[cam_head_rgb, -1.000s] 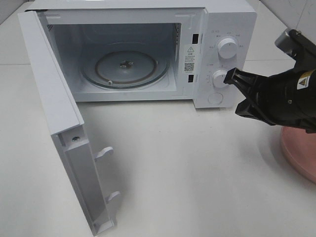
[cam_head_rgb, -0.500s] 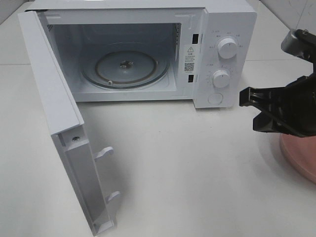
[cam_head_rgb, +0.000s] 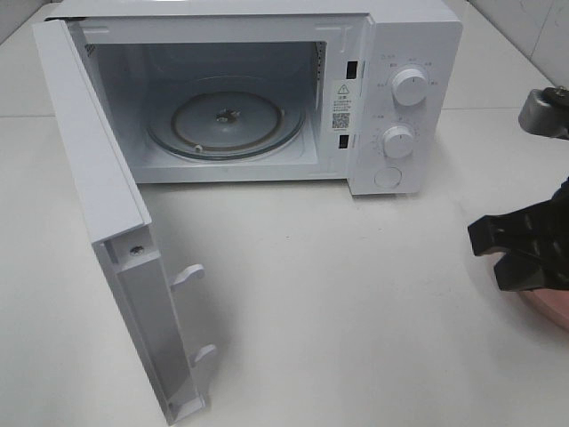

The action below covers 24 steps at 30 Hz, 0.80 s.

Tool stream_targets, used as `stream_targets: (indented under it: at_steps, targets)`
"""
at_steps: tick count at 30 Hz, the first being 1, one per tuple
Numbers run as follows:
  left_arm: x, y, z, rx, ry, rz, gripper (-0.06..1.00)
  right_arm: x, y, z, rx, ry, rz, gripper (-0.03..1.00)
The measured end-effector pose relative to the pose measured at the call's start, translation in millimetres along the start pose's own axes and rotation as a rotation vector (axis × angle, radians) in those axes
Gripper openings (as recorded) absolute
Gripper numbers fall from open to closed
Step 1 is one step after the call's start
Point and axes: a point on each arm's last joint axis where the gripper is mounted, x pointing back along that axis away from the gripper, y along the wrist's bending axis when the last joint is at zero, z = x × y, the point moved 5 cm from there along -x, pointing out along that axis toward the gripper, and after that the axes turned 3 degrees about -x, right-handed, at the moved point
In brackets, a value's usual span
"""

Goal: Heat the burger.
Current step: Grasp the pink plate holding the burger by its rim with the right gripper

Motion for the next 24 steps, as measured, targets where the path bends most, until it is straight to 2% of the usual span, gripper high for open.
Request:
stream_targets:
  at_steps: [9, 14, 15, 16, 17, 18, 19, 20, 22, 23, 24]
  targets:
    - [0, 0, 0, 0.0, 0.0, 0.0, 0.98, 10, -10, 11, 0.068, 0.053, 0.063, 0.12]
    - [0, 0, 0, 0.0, 0.0, 0.0, 0.98, 11, -18, 15, 0.108, 0.084, 0.112, 0.21]
    - [0, 0, 0, 0.0, 0.0, 0.0, 0.98, 12, -20, 14, 0.133, 0.079, 0.129, 0.3]
    - [0, 0, 0, 0.0, 0.0, 0.0, 0.98, 12, -21, 14, 0.144, 0.077, 0.136, 0.35]
    - [0, 0, 0, 0.0, 0.0, 0.0, 0.98, 12, -21, 14, 0.144, 0.077, 0.136, 0.35]
    - [0, 0, 0, 0.0, 0.0, 0.0, 0.98, 12, -23, 13, 0.174, 0.073, 0.149, 0.48]
    - [0, 0, 0, 0.0, 0.0, 0.0, 0.98, 12, -24, 12, 0.208, 0.072, 0.157, 0.56]
    - [0, 0, 0, 0.0, 0.0, 0.0, 0.98, 12, -24, 12, 0.208, 0.072, 0.157, 0.56]
    - [0, 0, 0, 0.0, 0.0, 0.0, 0.98, 12, -26, 12, 0.252, 0.072, 0.165, 0.84]
    - [0, 0, 0, 0.0, 0.0, 0.0, 0.98, 12, -26, 12, 0.252, 0.072, 0.165, 0.84]
    - [0, 0, 0, 0.0, 0.0, 0.0, 0.98, 12, -26, 12, 0.258, 0.073, 0.168, 0.9]
